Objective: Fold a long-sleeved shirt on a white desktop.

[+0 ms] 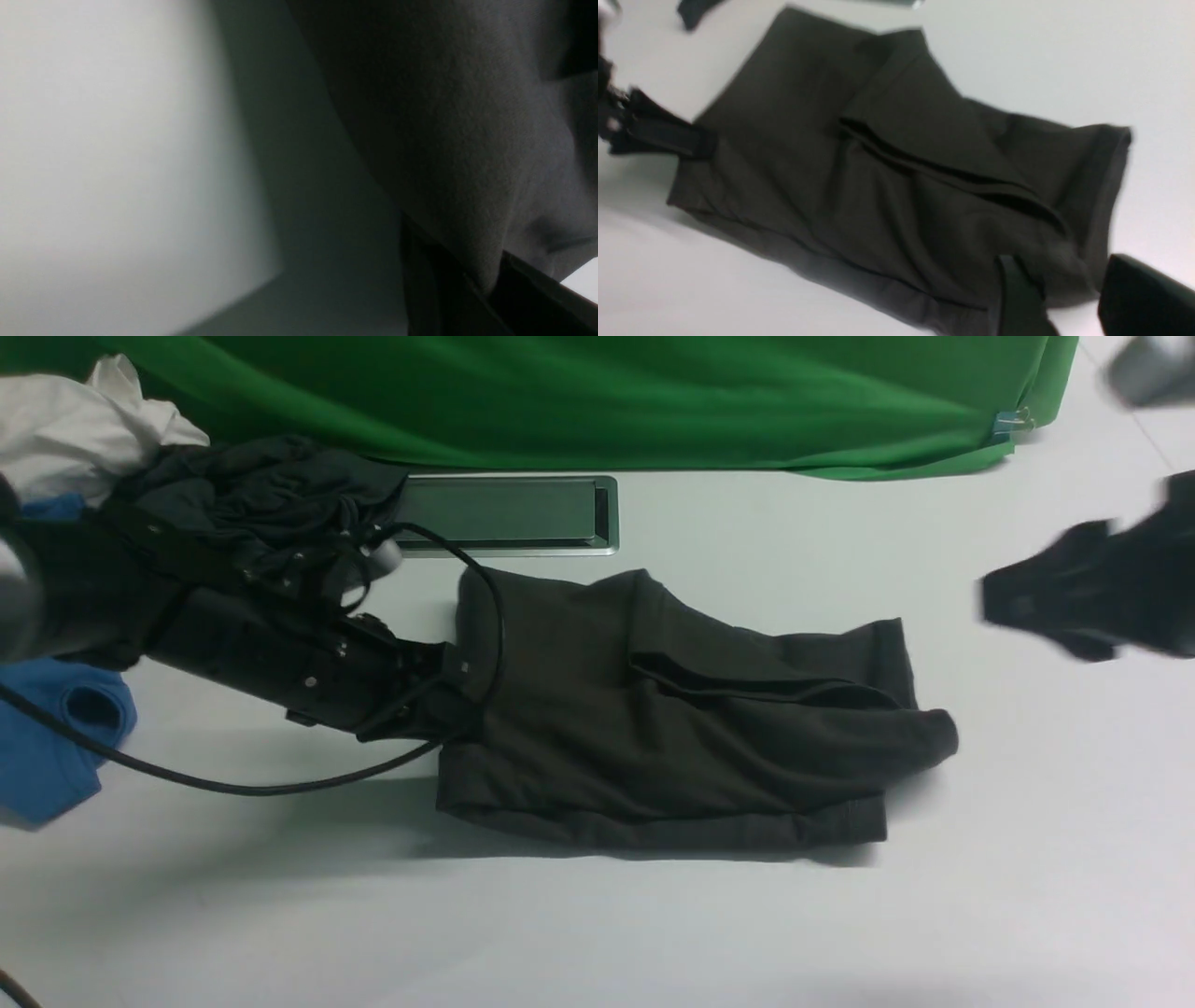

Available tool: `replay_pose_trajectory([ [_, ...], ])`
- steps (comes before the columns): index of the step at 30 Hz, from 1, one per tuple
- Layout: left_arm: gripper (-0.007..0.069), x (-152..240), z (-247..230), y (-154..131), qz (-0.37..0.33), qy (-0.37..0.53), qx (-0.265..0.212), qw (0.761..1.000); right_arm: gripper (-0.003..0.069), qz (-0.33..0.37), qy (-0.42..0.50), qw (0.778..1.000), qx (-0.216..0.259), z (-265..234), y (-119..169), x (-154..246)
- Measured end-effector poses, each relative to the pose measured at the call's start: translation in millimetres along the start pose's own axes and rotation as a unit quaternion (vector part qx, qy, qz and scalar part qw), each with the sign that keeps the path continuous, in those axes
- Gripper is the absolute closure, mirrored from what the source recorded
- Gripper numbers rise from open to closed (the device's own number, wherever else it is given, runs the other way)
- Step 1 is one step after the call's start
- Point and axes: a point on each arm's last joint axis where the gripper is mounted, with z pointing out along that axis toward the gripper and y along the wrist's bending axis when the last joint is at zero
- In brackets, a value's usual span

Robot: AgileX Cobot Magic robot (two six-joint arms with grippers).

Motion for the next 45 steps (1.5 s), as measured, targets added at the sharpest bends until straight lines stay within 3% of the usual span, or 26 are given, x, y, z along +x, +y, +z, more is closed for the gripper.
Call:
replay_pose_trajectory([
  [6,0.0531,4,0,3,-0.009,0.021,-0.020,1.000,0.0407,-0.052,0.032,0.998,-0.026,46,18,-9],
  [10,0.0389,9,-1,10,-0.035,0.046,-0.059,0.997,0.0365,-0.092,0.048,0.993,-0.053,87,44,-26],
  [14,0.0188,14,-8,11,-0.051,0.068,-0.090,0.992,0.0228,-0.118,0.049,0.990,-0.066,119,60,-44],
  [19,0.0012,16,-26,-2,-0.043,0.075,-0.087,0.992,0.0169,-0.144,0.048,0.986,-0.073,155,72,-54],
  [23,-0.0031,15,-42,-13,-0.031,0.054,-0.085,0.994,0.0178,-0.137,0.074,0.985,-0.069,189,70,-46],
  [30,-0.0034,14,-57,-24,-0.020,0.028,-0.080,0.996,0.0188,-0.124,0.095,0.986,-0.058,226,63,-27],
  [32,-0.0033,14,-58,-24,-0.021,0.027,-0.080,0.996,0.0232,-0.124,0.092,0.986,-0.056,230,63,-26],
  [34,-0.0029,14,-58,-24,-0.021,0.027,-0.080,0.996,0.0326,-0.124,0.088,0.987,-0.055,231,62,-26],
  [35,-0.0027,14,-58,-24,-0.021,0.027,-0.080,0.996,0.0415,-0.124,0.085,0.987,-0.055,231,63,-28],
  [36,-0.0026,14,-58,-24,-0.021,0.027,-0.080,0.996,0.0432,-0.124,0.085,0.987,-0.055,231,63,-28],
  [38,-0.0022,14,-58,-25,-0.020,0.028,-0.079,0.996,0.0584,-0.123,0.078,0.988,-0.055,229,62,-34],
  [40,-0.0018,14,-58,-25,-0.020,0.028,-0.079,0.996,0.0620,-0.123,0.077,0.988,-0.051,227,57,-40],
  [45,-0.0010,15,-58,-25,-0.020,0.033,-0.077,0.996,0.0628,-0.143,0.068,0.987,-0.023,219,35,-56],
])
